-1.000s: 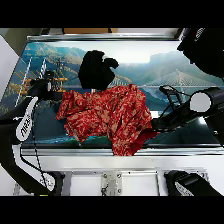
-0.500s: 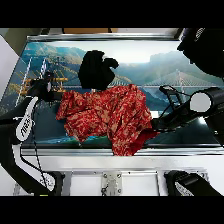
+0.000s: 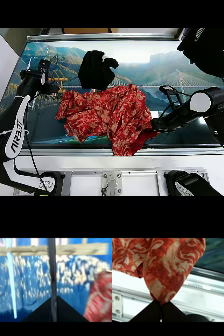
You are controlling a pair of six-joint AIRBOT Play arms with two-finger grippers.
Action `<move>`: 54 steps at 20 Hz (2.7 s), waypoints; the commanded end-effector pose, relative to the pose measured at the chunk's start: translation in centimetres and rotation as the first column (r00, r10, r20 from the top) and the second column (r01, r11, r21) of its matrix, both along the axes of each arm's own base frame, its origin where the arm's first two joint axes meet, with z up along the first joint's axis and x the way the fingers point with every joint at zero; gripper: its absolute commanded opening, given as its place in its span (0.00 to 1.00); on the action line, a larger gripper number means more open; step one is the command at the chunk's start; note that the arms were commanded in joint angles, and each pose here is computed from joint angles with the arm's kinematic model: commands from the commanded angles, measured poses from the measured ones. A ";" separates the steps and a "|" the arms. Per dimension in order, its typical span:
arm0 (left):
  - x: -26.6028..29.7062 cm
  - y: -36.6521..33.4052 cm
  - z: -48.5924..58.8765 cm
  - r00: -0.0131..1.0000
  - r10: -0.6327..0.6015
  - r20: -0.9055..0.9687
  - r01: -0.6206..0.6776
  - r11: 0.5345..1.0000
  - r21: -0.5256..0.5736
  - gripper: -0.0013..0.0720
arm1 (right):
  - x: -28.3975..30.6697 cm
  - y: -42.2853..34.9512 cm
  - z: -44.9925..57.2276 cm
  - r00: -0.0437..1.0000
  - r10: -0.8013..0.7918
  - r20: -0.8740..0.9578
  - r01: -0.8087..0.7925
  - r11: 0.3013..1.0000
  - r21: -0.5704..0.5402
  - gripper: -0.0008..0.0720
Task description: Fold the clothes and pants, and hang the long-sleeved shirts on hangers.
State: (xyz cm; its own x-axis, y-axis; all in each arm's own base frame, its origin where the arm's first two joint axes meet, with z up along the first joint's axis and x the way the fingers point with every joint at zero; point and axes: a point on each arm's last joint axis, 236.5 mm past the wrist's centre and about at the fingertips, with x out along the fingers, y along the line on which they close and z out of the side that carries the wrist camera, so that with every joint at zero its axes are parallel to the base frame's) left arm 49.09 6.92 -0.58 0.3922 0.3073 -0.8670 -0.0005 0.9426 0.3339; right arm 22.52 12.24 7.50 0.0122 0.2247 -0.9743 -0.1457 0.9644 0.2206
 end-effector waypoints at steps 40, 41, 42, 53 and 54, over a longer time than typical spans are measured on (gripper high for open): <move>-34.3 -19.1 4.5 0.303 -0.909 0.286 0.857 0.129 -0.499 0.03 | 0.0 0.0 0.0 1.000 0.000 -0.001 0.000 1.000 0.000 0.02; -34.7 -19.4 4.3 0.304 -0.905 0.297 0.857 0.124 -0.500 0.03 | 0.0 0.0 0.0 1.000 0.000 0.000 0.000 1.000 0.000 0.02; -35.1 -19.6 4.1 0.305 -0.903 0.301 0.856 0.121 -0.503 0.03 | 0.0 0.0 0.0 1.000 0.000 0.000 0.000 1.000 0.000 0.02; -37.4 -21.3 2.5 0.223 -0.930 0.293 0.845 0.035 -0.533 0.03 | 0.0 0.0 0.0 1.000 0.000 -0.001 0.000 1.000 0.000 0.02; -37.6 -21.7 2.3 0.216 -0.935 0.280 0.843 0.034 -0.537 0.03 | 0.0 0.0 0.0 1.000 0.000 0.000 0.000 1.000 0.000 0.02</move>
